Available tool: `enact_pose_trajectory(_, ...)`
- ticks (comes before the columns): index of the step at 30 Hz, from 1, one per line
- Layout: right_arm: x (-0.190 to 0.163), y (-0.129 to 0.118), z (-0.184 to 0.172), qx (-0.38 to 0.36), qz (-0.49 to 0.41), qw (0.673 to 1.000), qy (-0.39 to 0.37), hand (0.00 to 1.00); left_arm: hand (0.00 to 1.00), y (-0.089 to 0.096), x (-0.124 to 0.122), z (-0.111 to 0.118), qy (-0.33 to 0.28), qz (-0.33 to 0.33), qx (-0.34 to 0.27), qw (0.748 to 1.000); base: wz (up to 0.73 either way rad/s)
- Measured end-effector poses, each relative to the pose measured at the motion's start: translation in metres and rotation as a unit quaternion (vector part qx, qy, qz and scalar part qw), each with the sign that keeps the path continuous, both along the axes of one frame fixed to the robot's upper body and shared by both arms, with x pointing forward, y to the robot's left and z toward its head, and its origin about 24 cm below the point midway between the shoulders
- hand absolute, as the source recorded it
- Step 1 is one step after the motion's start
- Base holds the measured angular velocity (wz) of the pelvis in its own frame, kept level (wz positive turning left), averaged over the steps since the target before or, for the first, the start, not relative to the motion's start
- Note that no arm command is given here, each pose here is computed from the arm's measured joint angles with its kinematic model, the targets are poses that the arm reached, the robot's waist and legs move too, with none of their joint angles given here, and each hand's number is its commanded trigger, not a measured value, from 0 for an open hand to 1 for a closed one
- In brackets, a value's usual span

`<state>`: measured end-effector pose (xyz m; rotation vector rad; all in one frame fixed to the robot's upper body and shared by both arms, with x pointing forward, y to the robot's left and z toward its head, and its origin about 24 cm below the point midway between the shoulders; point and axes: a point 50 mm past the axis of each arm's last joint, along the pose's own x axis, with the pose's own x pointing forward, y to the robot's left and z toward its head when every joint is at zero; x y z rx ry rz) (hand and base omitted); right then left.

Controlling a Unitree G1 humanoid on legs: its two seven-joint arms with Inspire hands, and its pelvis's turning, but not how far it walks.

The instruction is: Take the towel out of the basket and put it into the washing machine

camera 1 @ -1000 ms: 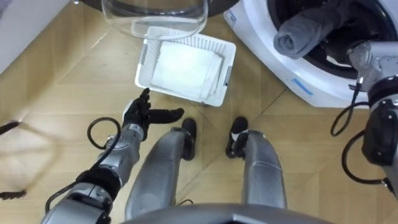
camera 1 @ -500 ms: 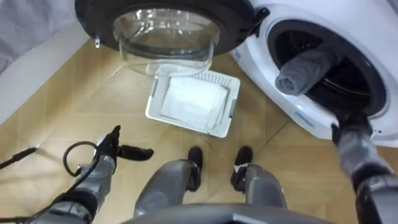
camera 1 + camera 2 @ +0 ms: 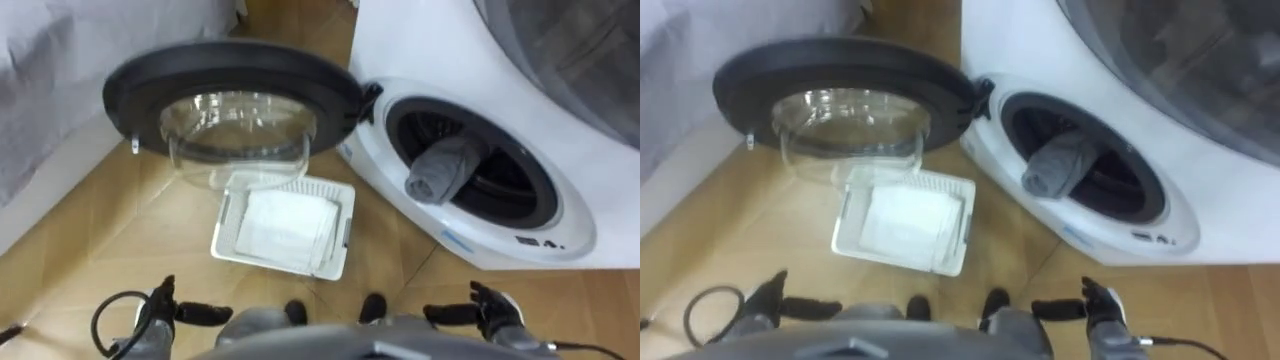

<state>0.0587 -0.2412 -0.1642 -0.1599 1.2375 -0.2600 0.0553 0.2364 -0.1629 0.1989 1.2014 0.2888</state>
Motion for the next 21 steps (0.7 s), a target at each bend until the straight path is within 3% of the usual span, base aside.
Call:
enact_pose_trajectory(10,-0.030,0.000,-0.005,0.046,-0.136,0.989,0.026,0.00,0.00,0.000,-0.021,-0.003,0.018,0.099,-0.008,0.995,-0.02)
enact_pose_trajectory(21,-0.028,0.003,-0.006,0.088,-0.129,0.987,0.044,0.00,0.00,-0.004,-0.027,-0.006,0.048,0.103,-0.016,0.993,-0.03)
